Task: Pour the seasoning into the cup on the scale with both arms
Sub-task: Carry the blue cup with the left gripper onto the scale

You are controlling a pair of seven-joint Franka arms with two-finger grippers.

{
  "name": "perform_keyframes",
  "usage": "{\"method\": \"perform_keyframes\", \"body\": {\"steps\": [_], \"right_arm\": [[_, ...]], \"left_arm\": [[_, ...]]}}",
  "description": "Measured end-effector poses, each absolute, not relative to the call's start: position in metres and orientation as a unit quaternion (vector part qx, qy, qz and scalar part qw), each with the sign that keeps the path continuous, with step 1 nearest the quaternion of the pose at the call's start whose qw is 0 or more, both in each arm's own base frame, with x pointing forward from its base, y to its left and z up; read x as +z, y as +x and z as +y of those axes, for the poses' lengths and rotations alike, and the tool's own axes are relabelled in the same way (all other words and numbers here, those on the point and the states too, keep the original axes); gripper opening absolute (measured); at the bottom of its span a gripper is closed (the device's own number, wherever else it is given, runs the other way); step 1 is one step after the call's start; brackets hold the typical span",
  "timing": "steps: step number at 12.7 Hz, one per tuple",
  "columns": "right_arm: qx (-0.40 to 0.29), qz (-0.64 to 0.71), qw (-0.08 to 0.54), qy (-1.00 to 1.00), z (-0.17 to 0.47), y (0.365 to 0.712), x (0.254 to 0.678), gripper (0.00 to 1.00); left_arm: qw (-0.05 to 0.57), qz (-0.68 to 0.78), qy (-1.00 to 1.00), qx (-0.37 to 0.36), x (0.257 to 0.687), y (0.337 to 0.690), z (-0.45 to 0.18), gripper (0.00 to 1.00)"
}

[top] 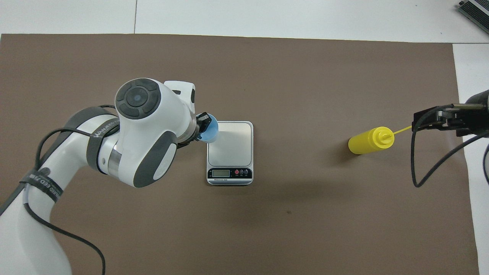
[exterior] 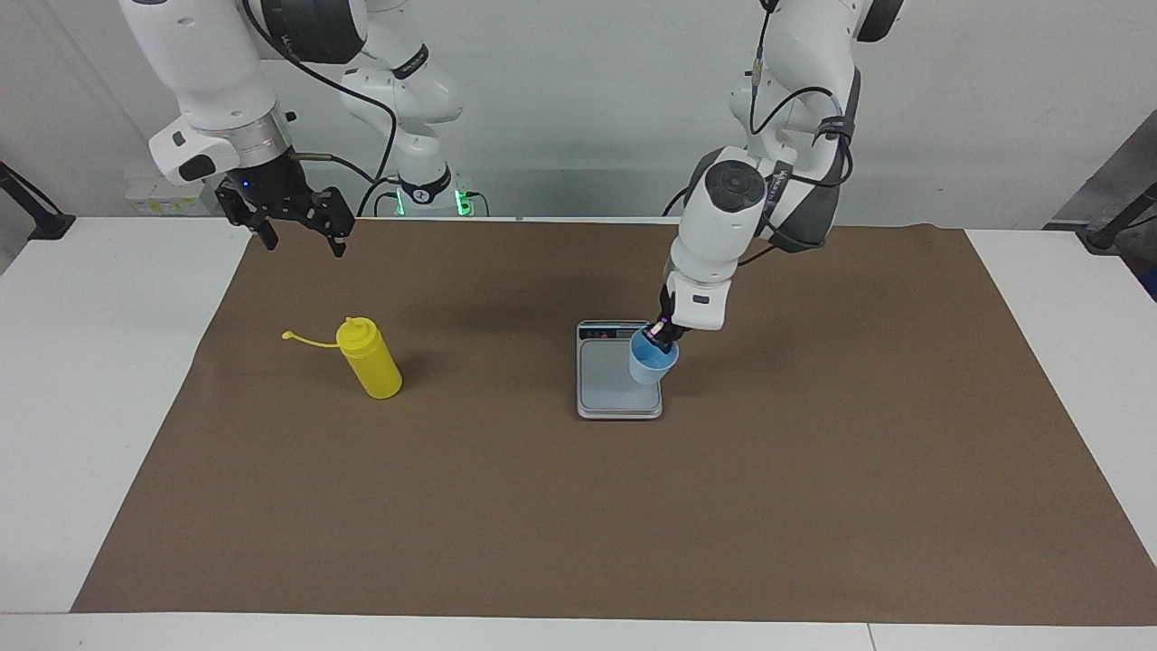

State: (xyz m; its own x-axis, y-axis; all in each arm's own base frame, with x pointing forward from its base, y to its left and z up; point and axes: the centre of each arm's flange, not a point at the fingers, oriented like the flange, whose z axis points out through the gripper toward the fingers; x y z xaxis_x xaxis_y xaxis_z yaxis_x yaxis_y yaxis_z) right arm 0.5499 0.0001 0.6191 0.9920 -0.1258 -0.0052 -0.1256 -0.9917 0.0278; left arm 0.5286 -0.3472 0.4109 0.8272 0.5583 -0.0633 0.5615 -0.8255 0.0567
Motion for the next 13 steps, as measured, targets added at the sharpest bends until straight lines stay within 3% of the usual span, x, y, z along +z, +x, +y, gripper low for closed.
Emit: {"method": "perform_keyframes", "body": {"steps": [4, 13], "right_arm": [[-0.004, -0.064, 0.014, 0.998, -0.001, 0.55, 0.619, 1.0], [-0.009, -0.064, 0.014, 0.998, -0.001, 0.549, 0.618, 1.0]], "left_arm": [[0.027, 0.295, 0.955, -0.012, 0.404, 0.521, -0.379, 0.03], [0.024, 0.298, 0.954, 0.025, 0.396, 0.533, -0.376, 0.03]]}}
